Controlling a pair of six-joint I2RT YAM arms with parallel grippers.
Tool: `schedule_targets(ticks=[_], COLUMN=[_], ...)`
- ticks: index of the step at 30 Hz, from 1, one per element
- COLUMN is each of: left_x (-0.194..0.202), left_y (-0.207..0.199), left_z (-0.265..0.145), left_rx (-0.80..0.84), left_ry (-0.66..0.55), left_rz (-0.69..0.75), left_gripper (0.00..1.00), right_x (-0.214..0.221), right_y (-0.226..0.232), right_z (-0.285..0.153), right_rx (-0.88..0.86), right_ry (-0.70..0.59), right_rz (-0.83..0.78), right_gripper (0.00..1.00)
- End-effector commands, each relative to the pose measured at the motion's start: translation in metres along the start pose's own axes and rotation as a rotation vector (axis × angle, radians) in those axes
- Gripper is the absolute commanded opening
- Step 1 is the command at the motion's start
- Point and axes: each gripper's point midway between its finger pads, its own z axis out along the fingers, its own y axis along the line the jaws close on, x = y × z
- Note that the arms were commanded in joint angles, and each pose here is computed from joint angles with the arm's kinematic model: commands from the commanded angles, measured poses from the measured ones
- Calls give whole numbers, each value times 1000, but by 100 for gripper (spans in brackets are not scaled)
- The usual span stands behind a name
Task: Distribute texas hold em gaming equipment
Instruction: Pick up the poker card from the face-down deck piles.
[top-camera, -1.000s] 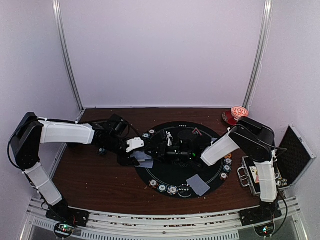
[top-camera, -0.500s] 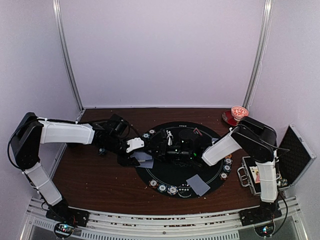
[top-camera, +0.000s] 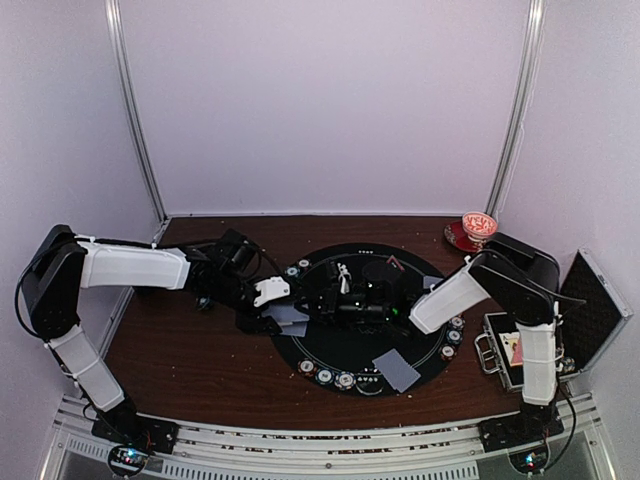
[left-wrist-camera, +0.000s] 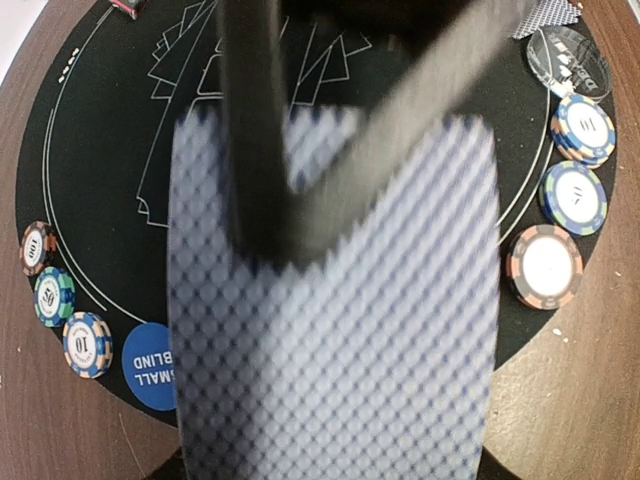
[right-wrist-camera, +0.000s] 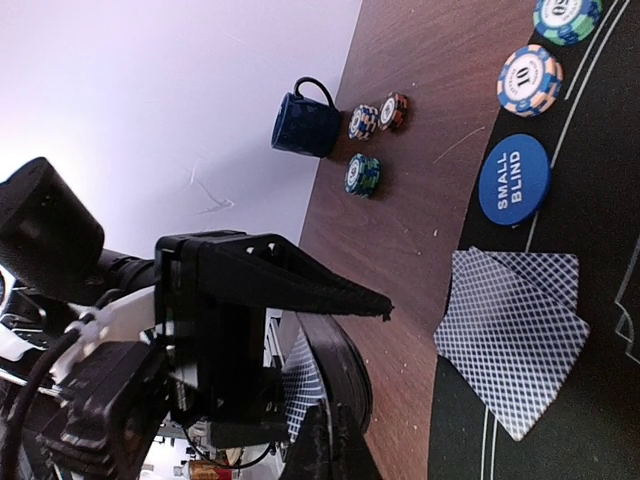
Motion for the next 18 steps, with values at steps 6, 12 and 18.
schedule_targets(ticks=[6, 12, 18], left_x=[-3, -4, -4], left_y=[9, 11, 13], left_z=[-1, -1, -2], left_rx=[-28, -36, -43], left_ry=[-16, -16, -16], left_rz=[6, 3, -1], left_gripper=[61, 61, 61], right_x=[-47, -82, -122], right_y=[19, 3, 1], right_z=[-69, -108, -151], right_rx=[123, 516, 866], right_ry=[-145, -214, -327], right_rz=[-172, -399, -661], right_gripper=[0, 0, 0])
